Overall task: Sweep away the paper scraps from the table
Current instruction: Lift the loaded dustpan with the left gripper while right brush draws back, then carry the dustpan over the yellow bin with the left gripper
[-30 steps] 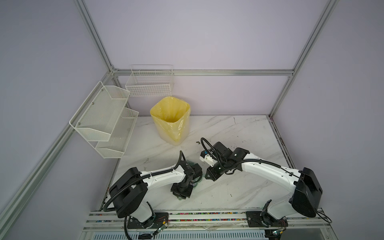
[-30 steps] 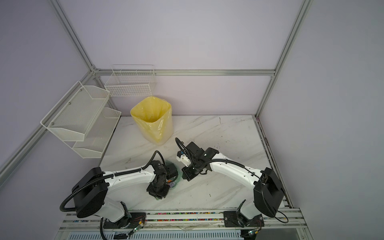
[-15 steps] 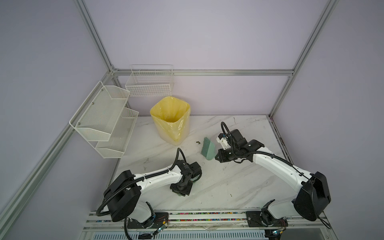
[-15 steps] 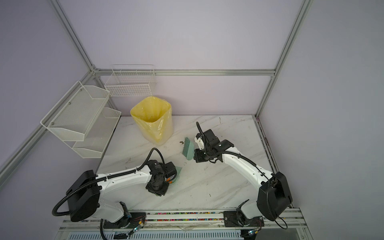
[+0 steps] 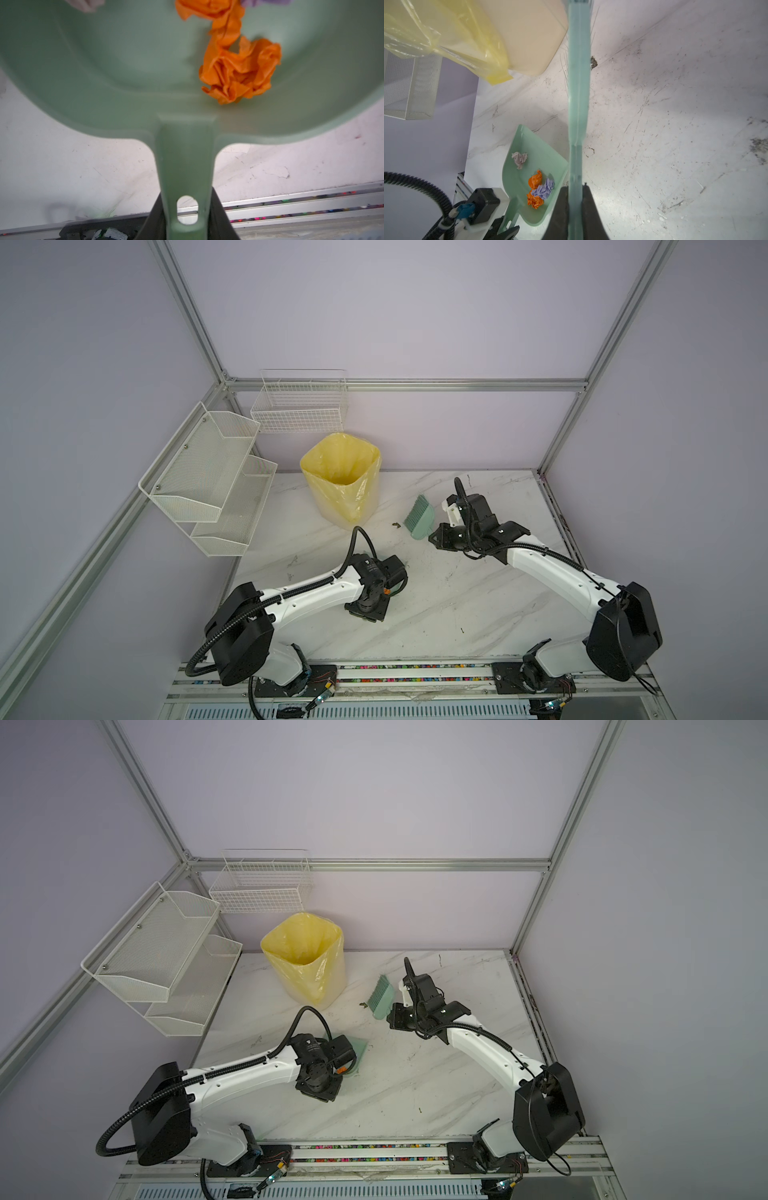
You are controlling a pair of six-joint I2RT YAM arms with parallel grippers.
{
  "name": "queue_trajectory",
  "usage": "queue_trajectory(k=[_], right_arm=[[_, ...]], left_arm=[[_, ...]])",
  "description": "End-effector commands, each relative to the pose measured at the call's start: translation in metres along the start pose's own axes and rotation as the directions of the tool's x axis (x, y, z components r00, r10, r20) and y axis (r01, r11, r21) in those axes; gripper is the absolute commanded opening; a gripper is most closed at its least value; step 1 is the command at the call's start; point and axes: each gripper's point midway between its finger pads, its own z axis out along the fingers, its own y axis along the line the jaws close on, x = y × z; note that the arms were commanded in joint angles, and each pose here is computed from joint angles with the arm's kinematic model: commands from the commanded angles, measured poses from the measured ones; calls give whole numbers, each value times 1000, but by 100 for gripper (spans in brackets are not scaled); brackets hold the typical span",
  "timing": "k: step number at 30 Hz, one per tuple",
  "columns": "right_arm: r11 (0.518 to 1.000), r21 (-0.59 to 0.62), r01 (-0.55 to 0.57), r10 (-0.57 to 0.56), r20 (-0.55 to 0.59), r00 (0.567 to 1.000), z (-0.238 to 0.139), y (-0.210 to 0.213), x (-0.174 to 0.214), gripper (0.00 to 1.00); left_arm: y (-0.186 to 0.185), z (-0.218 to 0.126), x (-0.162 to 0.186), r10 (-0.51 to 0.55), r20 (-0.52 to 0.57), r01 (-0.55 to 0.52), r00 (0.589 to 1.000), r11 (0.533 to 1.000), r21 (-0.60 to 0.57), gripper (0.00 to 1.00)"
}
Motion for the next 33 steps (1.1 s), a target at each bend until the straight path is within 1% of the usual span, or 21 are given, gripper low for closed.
queue_trajectory(k=[1,3,4,6,11,16,19,23,30,32,33], right_arm=[[998,-50,-45,49,92,995,-9,7,-19,0],[998,-20,-53,54,86,995,-3,-1,-18,0],[998,-2,-57,57,74,996,3,-7,-15,0],[998,-16,-54,54,29,998,11,-8,-5,0],[998,-11,-69,69,17,997,22,-17,0,0],[997,-20,-69,69,6,998,25,-19,1,0],[997,-29,-65,65,14,998,20,-18,0,0],[997,-38,-64,65,25,998,12,-18,-1,0],[997,-44,-67,69,42,997,0,-20,3,0],[997,-36,-72,74,36,997,1,-24,6,0],[997,-42,-67,69,54,996,-5,-22,4,0]], left_arm=[[-16,-42,-30,-12,111,4,994,997,77,0],[-17,-49,-33,-8,120,-2,993,997,82,0],[-14,-52,-35,-23,125,15,992,997,71,0],[-10,-56,-38,-28,126,24,992,999,40,0],[-7,-73,-47,-27,142,25,990,1000,11,0],[-14,-97,-61,-38,176,29,984,998,52,0],[-13,-115,-73,-65,207,49,976,995,83,0],[-13,-136,-91,-77,250,45,965,991,130,0],[-8,-160,-114,-105,294,52,950,982,182,0],[-7,-167,-121,-113,310,52,944,979,198,0],[-6,-172,-125,-120,321,54,940,977,205,0]])
